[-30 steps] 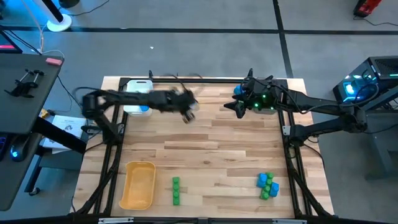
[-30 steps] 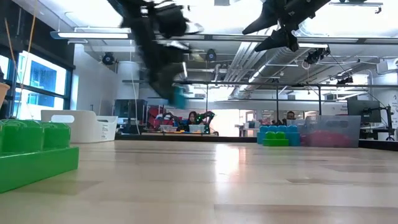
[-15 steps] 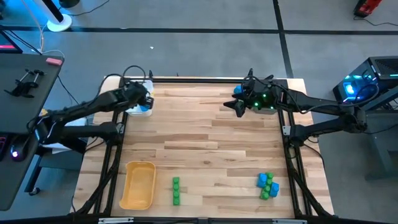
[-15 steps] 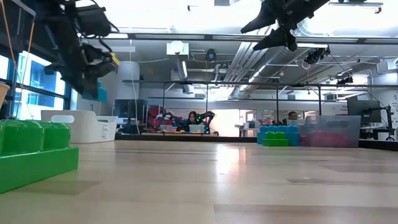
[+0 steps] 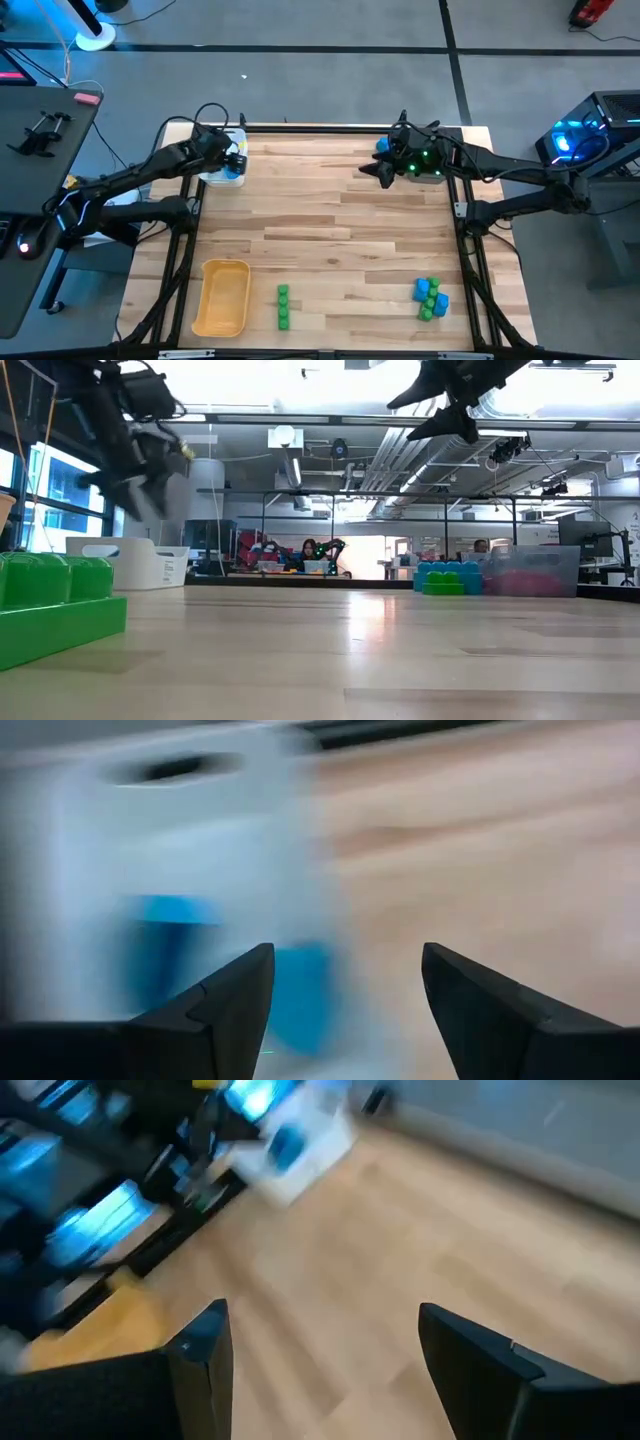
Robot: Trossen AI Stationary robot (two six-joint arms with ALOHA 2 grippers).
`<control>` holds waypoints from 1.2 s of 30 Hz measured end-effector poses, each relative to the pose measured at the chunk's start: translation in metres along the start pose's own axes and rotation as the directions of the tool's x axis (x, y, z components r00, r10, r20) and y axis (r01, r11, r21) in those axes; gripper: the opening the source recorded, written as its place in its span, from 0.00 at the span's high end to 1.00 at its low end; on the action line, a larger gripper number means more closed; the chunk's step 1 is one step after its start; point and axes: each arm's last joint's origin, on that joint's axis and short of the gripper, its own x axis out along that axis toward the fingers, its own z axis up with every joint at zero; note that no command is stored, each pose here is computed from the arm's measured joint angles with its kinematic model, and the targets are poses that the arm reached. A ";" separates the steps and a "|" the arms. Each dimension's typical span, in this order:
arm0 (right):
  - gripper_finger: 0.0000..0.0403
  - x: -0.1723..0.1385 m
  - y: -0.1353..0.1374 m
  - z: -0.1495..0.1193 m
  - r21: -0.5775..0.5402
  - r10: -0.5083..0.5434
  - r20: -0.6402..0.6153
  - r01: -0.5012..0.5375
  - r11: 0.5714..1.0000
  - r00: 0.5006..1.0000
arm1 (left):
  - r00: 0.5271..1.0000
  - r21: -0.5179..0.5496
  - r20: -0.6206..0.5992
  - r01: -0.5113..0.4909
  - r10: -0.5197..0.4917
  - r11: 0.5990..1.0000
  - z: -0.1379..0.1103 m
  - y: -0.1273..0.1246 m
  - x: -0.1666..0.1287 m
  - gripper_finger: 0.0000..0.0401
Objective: Sort blocks
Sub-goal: Put the blue game piece into the white bin
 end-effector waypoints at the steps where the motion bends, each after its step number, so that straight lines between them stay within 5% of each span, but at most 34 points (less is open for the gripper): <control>1: 0.44 0.000 0.001 -0.004 0.023 0.033 -0.054 -0.032 0.999 0.998 | 0.994 0.001 0.008 0.112 -0.113 0.994 0.002 -0.007 -0.002 0.40; 4: 0.44 -0.003 0.009 -0.024 0.089 0.109 -0.255 -0.089 0.992 0.961 | 0.904 0.064 0.117 0.406 -0.411 0.912 0.012 -0.030 -0.016 0.40; 6: 0.44 -0.005 0.018 -0.044 0.140 0.122 -0.372 -0.074 0.987 0.920 | 0.822 0.115 0.219 0.514 -0.526 0.850 0.019 -0.043 -0.027 0.40; 10: 0.44 -0.015 0.043 -0.092 0.209 0.130 -0.574 -0.009 0.978 0.809 | 0.673 0.177 0.369 0.626 -0.641 0.759 0.030 -0.060 -0.043 0.39; 13: 0.44 -0.027 0.060 -0.127 0.304 0.136 -0.663 0.099 0.948 0.736 | 0.614 0.194 0.422 0.658 -0.667 0.728 0.035 -0.066 -0.046 0.39; 18: 0.44 -0.041 0.078 -0.172 0.400 0.055 -0.746 0.380 0.834 0.664 | 0.610 0.192 0.435 0.656 -0.663 0.730 0.039 -0.069 -0.041 0.39; 24: 0.44 -0.040 0.088 -0.207 0.354 -0.025 -0.846 0.597 0.720 0.533 | 0.632 0.187 0.401 0.652 -0.663 0.735 0.039 -0.072 -0.030 0.39; 30: 0.44 -0.030 0.087 -0.231 0.258 -0.146 -0.889 0.737 0.624 0.434 | 0.631 0.192 0.382 0.661 -0.676 0.725 0.039 -0.074 -0.028 0.39; 36: 0.44 -0.017 0.086 -0.247 0.185 -0.204 -0.907 0.784 0.593 0.369 | 0.629 0.192 0.383 0.662 -0.676 0.725 0.039 -0.073 -0.028 0.39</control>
